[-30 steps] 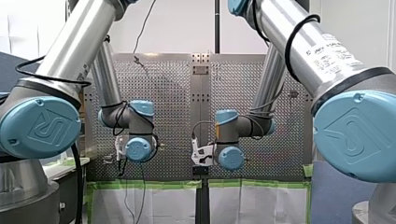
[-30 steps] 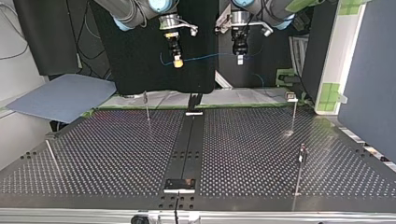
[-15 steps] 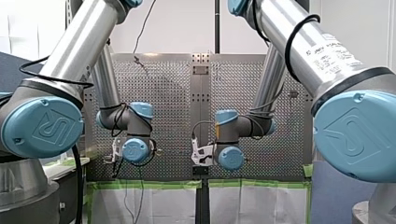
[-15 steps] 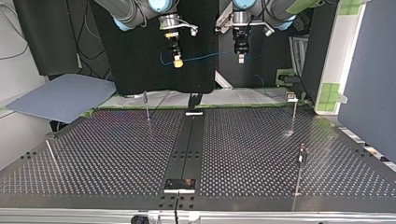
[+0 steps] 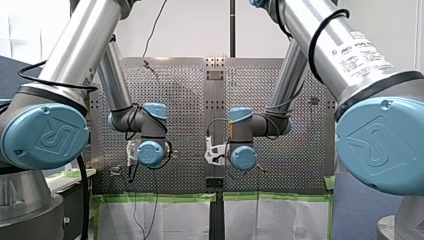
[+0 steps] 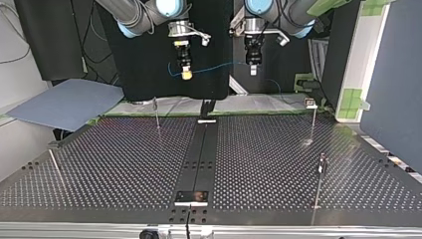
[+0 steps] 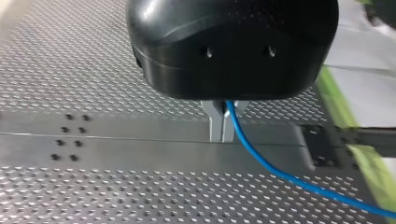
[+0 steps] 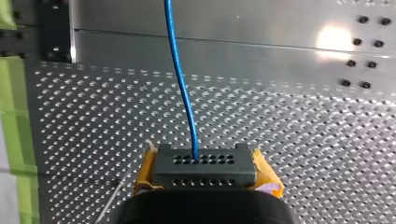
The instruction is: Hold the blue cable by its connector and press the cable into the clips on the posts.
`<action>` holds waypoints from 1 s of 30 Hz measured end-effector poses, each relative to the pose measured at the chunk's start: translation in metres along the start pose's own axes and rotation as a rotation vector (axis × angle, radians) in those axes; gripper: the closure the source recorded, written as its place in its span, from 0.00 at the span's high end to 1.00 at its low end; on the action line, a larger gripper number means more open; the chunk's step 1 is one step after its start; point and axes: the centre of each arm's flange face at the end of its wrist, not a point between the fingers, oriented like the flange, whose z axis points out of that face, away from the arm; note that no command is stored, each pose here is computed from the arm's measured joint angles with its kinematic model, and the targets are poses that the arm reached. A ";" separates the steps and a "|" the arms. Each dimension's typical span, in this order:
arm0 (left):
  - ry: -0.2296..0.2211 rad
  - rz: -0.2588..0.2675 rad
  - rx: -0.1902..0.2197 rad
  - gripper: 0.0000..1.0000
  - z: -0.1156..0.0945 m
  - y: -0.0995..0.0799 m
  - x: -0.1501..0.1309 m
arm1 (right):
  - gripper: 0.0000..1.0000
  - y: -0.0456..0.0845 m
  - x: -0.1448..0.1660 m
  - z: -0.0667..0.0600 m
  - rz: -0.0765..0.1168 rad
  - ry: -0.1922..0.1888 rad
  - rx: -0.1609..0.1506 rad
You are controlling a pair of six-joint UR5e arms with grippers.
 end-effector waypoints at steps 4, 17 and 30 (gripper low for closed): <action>-0.009 -0.045 -0.015 0.00 0.003 0.003 -0.015 | 0.00 0.003 0.017 0.003 0.022 0.006 0.004; -0.092 -0.122 -0.114 0.00 0.014 0.014 -0.070 | 0.00 0.008 0.115 0.036 0.061 0.107 0.075; -0.213 -0.232 -0.115 0.00 0.046 0.009 -0.163 | 0.00 0.010 0.229 0.051 0.074 0.226 0.155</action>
